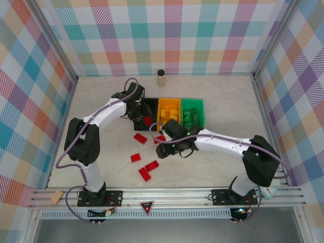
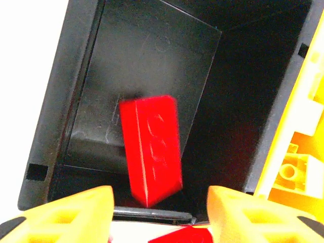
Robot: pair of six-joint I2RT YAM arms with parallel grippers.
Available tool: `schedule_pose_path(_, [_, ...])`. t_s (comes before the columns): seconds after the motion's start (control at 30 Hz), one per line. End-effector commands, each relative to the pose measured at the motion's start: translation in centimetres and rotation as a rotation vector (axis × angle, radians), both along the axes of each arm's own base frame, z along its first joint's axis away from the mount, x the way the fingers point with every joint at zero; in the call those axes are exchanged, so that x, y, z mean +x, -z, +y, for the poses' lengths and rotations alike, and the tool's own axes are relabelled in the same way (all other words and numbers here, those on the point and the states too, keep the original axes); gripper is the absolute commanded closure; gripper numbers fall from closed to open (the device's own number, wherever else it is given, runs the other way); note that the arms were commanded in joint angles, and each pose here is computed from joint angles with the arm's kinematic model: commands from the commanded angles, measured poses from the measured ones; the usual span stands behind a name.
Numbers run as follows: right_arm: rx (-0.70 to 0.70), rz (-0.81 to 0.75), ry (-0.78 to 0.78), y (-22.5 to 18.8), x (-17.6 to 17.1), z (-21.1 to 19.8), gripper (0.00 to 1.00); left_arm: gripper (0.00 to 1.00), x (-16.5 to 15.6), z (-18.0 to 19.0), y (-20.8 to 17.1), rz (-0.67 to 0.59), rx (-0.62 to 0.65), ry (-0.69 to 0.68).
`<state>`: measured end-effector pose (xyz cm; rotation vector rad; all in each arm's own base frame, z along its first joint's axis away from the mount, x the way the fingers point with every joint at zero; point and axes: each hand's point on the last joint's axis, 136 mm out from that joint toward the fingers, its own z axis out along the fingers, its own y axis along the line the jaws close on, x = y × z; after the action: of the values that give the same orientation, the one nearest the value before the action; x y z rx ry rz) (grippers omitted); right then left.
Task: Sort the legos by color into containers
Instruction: Place the lego in the container, then pick up the lego from the bottom-center of the table.
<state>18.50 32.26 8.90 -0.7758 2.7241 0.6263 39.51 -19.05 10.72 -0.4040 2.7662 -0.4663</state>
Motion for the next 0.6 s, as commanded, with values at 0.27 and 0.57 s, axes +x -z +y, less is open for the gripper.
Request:
schedule_pose_path(0.27, [-0.104, 0.087, -0.223, 3.8, -5.6, 4.7, 0.27, 0.31, -4.9, 3.2, -3.8, -0.120, 0.032, 0.004])
schedule_pose_path(0.57, [-0.080, 0.152, -0.197, 5.3, -5.9, 6.9, 0.25, 0.32, -10.3, 7.2, -3.1, -0.127, 0.093, -0.066])
